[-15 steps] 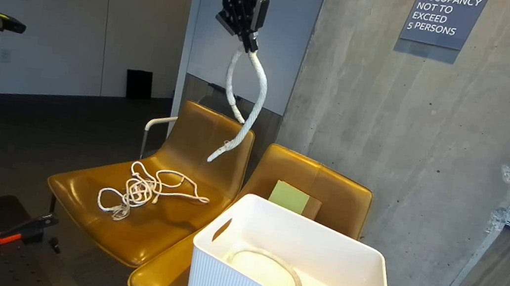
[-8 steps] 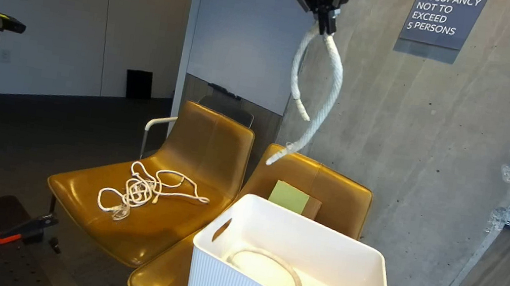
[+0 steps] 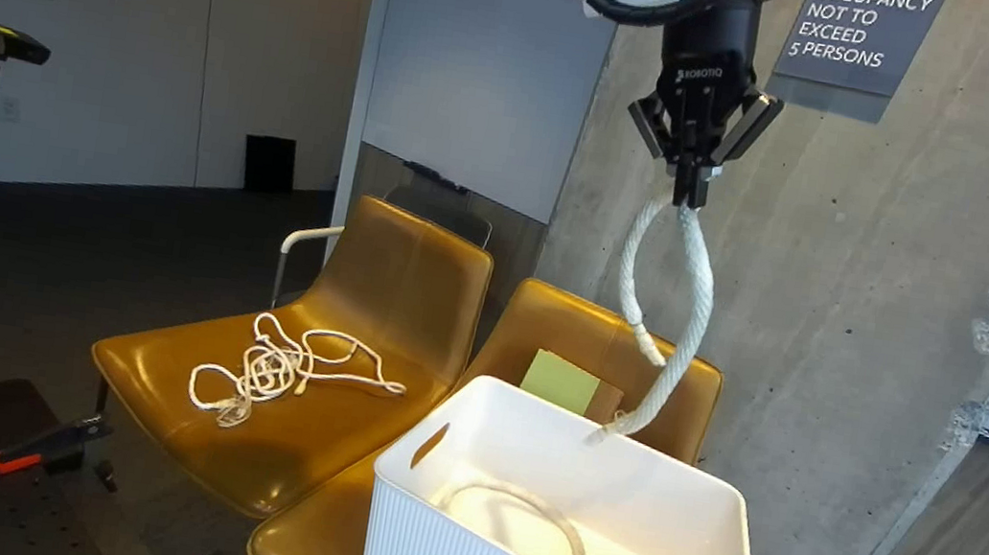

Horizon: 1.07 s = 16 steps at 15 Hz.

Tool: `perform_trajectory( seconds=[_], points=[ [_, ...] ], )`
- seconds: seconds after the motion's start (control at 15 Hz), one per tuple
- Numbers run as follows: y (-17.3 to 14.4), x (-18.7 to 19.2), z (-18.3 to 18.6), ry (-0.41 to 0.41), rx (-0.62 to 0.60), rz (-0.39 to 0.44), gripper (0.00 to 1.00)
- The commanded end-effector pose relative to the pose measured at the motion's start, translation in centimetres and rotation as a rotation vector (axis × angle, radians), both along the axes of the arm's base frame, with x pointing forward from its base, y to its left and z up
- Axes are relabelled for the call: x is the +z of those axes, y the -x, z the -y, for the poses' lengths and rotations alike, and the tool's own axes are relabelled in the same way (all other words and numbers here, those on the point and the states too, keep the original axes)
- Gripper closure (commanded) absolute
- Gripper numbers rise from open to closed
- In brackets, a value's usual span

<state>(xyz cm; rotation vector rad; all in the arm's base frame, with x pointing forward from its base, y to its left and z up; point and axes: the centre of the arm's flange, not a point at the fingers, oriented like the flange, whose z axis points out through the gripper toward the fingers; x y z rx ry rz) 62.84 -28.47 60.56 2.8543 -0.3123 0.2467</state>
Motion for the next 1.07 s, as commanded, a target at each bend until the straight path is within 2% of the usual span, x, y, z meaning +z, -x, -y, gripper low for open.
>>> perform_trajectory(
  seconds=[0.0,0.2,0.4,0.47,0.53,0.73,1.0],
  points=[
    [-0.3,-1.5,-1.1,-0.024,0.006,-0.11,0.97],
    [-0.8,-3.2,-1.2,-0.041,0.004,-0.153,0.97],
    [-1.9,-4.8,-0.2,-0.028,-0.004,-0.153,0.95],
    [-2.2,-5.5,0.4,-0.02,-0.015,-0.158,0.64],
    [-2.3,-6.1,0.9,-0.009,-0.025,-0.164,0.63],
    [-1.7,-7.5,-0.4,-0.008,0.005,-0.178,0.43],
    [0.0,-11.6,-9.1,-0.043,0.198,-0.221,0.14]
  ],
)
